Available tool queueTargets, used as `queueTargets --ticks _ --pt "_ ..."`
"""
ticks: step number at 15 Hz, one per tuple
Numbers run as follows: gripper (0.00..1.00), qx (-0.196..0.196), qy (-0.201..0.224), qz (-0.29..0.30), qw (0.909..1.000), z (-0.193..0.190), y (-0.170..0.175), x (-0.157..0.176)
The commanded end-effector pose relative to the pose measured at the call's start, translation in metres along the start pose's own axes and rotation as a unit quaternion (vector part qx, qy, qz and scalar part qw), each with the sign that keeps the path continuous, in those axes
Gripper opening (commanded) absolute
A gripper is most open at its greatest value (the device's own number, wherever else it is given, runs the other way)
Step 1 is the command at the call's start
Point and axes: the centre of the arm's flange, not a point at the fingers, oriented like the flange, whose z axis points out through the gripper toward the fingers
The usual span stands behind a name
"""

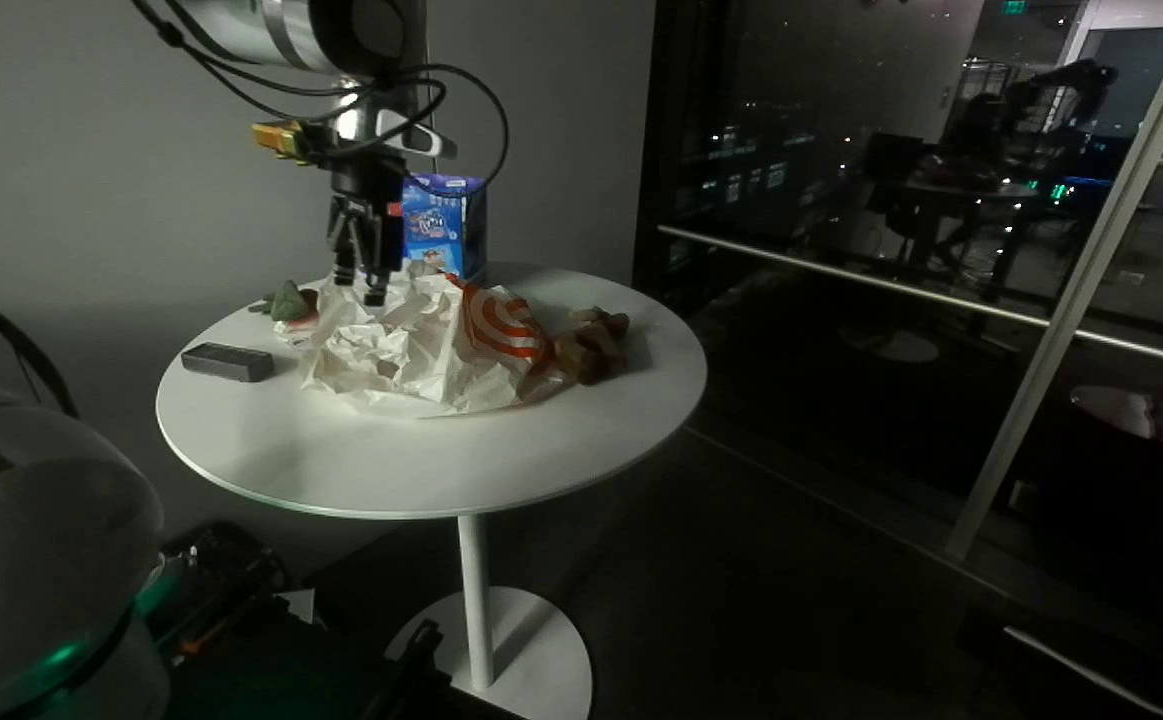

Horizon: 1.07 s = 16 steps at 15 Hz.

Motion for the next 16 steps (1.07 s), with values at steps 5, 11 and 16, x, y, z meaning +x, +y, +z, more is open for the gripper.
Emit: queueTargets --ticks 5,11,16 --pt "1.0 0.019 0.07 0.096 0.9927 -0.02 0.035 0.142" --pt "1.0 0.034 0.068 0.089 0.9931 -0.004 0.032 0.224" --pt "1.0 0.029 0.091 0.114 0.9888 0.022 0.01 0.292"
